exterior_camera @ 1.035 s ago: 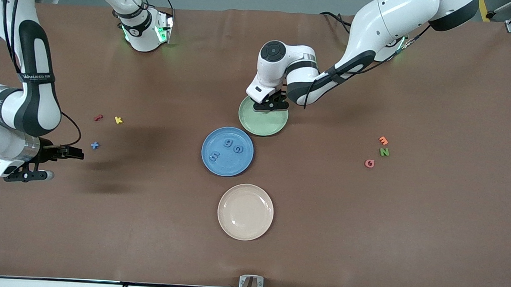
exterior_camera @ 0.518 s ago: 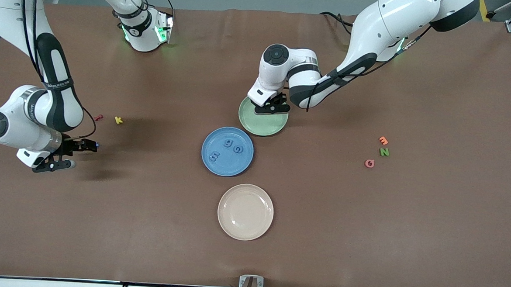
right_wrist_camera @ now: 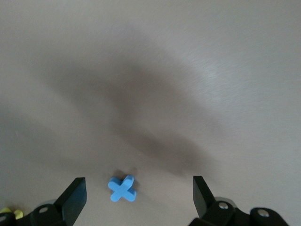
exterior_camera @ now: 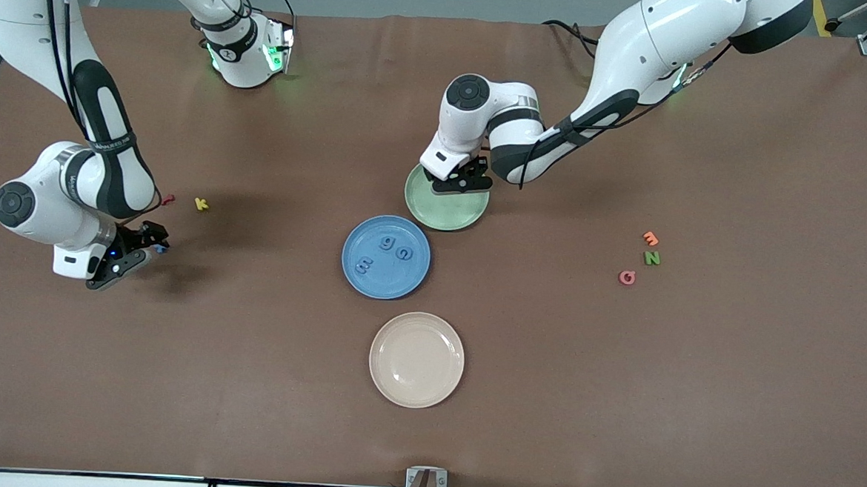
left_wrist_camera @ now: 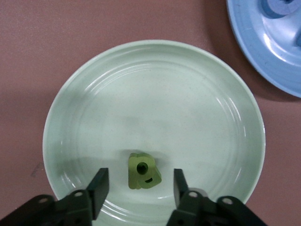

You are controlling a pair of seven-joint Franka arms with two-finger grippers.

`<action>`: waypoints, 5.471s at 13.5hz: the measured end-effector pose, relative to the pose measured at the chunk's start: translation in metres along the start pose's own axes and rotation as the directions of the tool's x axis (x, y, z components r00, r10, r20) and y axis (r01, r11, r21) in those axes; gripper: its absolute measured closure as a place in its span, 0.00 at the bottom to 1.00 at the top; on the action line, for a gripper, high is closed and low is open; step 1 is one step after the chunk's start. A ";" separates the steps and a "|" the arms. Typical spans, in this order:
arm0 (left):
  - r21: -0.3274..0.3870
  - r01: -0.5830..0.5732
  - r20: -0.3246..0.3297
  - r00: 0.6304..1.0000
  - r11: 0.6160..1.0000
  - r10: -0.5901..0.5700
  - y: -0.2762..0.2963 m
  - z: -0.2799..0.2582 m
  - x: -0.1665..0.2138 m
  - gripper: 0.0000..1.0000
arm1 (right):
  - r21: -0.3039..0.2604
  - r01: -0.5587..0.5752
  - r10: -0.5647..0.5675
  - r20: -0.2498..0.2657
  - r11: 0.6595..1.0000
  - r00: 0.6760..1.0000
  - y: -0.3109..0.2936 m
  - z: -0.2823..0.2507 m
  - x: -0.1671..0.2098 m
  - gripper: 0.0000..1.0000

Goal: Sort letters by color into matching plates
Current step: 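Grasp the blue plus with the right gripper while the left gripper withdraws, then carry the plus with the right gripper while the left gripper grasps green N, then drop plus on plate with the right gripper while the left gripper carries N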

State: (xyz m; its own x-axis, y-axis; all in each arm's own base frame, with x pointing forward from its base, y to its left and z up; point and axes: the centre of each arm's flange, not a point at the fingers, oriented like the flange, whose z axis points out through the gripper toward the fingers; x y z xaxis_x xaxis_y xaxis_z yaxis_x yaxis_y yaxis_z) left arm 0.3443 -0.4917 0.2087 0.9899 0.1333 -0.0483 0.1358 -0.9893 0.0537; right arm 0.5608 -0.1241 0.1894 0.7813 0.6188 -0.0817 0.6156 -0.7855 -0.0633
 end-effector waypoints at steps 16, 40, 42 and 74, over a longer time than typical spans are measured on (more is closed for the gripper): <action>0.066 -0.039 -0.018 0.999 0.997 0.040 -0.307 -0.073 0.246 0.00 | -0.007 0.068 -0.068 0.004 0.998 0.998 -0.012 0.021 -0.016 0.63; 0.068 -0.108 0.008 0.994 0.992 0.107 -0.441 -0.007 0.221 0.36 | 0.088 -0.610 0.605 0.078 0.787 0.792 -0.236 -0.057 0.193 0.73; 0.063 -0.106 0.012 0.994 0.992 0.105 -0.442 -0.004 0.221 0.37 | 0.094 -0.685 0.683 0.061 0.722 0.728 -0.290 -0.073 0.223 0.73; 0.065 0.175 -0.057 0.984 0.982 -0.171 -0.076 -0.066 0.026 0.67 | 0.050 -0.818 0.811 0.110 0.573 0.575 -0.388 -0.183 0.311 0.00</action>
State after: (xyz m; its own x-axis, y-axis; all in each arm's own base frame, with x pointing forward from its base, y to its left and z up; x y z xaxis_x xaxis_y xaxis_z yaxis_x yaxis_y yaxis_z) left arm 0.3626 -0.4091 0.2691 0.9527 0.3039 -0.0003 0.3038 -0.9525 -0.0210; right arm 0.5839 0.3732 0.3707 0.9369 -0.2811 -0.2077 -0.2912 -0.9565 -0.0194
